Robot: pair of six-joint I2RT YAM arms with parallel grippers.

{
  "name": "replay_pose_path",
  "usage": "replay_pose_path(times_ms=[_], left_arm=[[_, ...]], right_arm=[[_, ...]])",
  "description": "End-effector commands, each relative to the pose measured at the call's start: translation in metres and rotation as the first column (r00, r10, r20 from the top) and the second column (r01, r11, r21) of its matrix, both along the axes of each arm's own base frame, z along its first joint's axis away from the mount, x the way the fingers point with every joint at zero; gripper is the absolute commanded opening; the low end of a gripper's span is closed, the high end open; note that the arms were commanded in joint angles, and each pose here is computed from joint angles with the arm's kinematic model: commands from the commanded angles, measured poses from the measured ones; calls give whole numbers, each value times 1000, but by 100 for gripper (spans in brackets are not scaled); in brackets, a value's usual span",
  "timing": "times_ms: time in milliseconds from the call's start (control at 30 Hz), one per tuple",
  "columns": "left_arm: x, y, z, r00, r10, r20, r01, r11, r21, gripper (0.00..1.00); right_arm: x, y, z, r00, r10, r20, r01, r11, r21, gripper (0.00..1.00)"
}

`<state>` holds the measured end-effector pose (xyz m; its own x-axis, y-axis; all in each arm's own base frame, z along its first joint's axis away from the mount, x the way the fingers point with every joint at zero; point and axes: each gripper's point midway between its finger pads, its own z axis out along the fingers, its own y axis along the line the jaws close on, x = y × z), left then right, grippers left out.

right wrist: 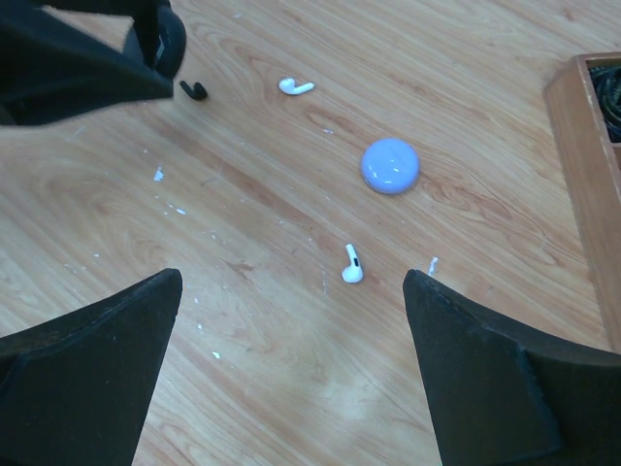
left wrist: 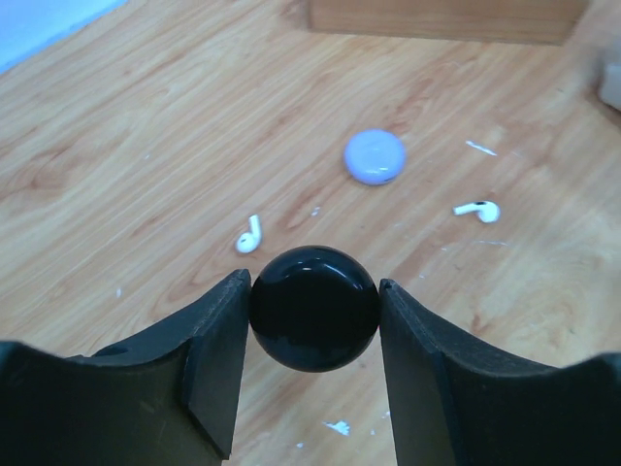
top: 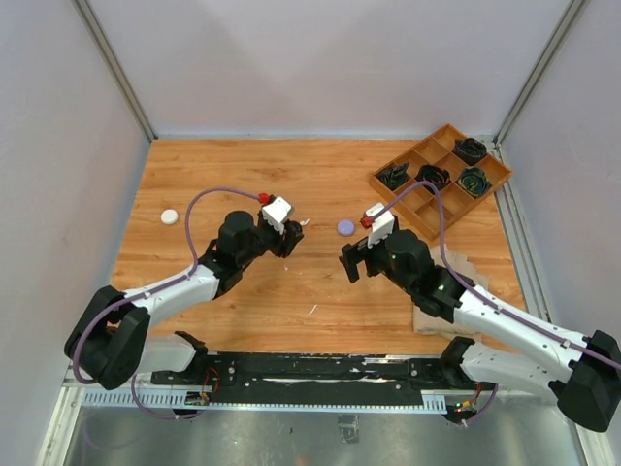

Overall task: Insert the wireless bluetooth earbuds into the charging case
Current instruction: Pick up the charging case at the center of the board.

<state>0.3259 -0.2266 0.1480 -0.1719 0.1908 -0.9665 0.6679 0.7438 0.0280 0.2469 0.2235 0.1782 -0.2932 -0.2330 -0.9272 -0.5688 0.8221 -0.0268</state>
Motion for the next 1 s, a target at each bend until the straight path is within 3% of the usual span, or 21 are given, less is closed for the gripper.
replay_pose_path(times_ms=[0,200,433,700,967], left_arm=[[-18,-21,30,969,-124,214,121,992,28,55],[-43,-35,43,917,-227,329,223,974,52,55],[-61,-48,48,858,-310,409,283,951,127,55],[-68,-56,53,807,-360,468,300,933,199,55],[-78,-59,68,784,-354,511,297,935,194,55]], right_arm=[[-1,19,29,999,37,-4,-36,989,142,99],[-1,34,44,996,85,-30,-71,950,305,99],[12,44,46,989,130,-73,-90,910,406,97],[6,73,51,959,278,-62,-218,856,469,83],[5,75,40,953,294,-74,-228,858,460,68]])
